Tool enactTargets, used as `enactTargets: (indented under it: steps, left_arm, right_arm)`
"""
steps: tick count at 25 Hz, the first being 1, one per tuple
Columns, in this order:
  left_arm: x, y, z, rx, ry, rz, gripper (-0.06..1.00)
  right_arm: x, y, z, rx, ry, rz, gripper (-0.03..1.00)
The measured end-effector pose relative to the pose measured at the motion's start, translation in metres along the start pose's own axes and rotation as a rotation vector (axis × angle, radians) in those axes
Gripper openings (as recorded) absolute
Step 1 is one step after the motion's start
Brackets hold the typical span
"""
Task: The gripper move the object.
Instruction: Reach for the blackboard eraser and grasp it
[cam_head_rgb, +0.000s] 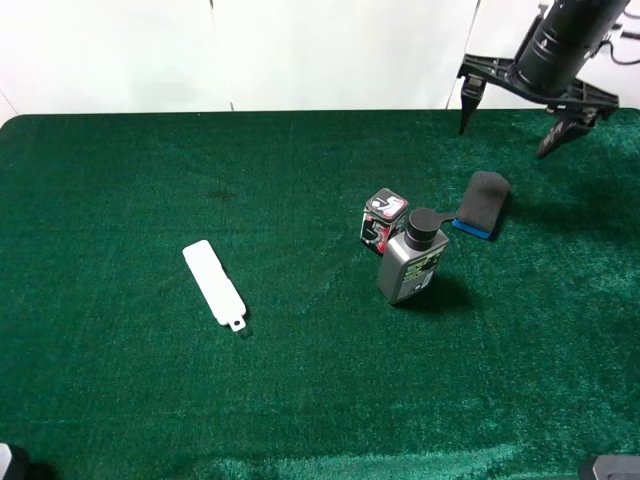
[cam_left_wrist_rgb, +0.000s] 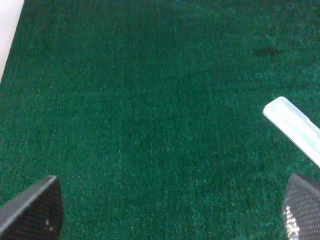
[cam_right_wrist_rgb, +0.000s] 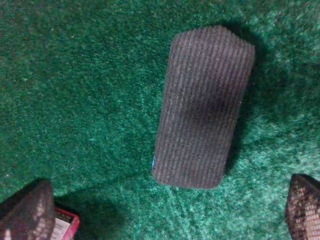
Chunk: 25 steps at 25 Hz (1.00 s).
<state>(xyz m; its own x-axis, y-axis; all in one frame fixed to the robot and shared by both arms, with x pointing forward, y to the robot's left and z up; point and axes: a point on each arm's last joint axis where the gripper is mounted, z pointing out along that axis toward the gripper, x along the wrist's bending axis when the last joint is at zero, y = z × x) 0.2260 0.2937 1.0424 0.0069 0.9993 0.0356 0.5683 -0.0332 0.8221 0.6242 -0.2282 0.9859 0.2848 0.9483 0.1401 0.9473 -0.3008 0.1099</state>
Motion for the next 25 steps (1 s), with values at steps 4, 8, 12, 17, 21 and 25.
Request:
enactTargets:
  steps: [4,8,12,17,21,25]
  left_arm:
    - [0.000,0.000,0.000,-0.001,0.000,0.000,0.88]
    - [0.000,0.000,0.000,-0.001,0.000,0.000,0.88]
    - [0.000,0.000,0.000,-0.001,0.000,0.000,0.88]
    - [0.000,0.000,0.000,-0.001,0.000,0.000,0.88]
    - [0.000,0.000,0.000,-0.001,0.000,0.000,0.88]
    - [0.000,0.000,0.000,-0.001,0.000,0.000,0.88]
  right_arm:
    - [-0.003,0.004,0.012,0.010,-0.001,0.009,0.69]
    - [-0.004,0.007,0.026,0.029,-0.007,0.017,0.69]
    - [-0.008,0.009,0.041,0.055,-0.021,0.026,0.69]
    - [-0.015,0.009,0.059,0.066,-0.021,0.033,0.69]
    - [-0.017,0.008,0.072,0.087,-0.025,0.036,0.69]
    - [-0.018,0.008,0.090,0.107,-0.029,0.038,0.69]
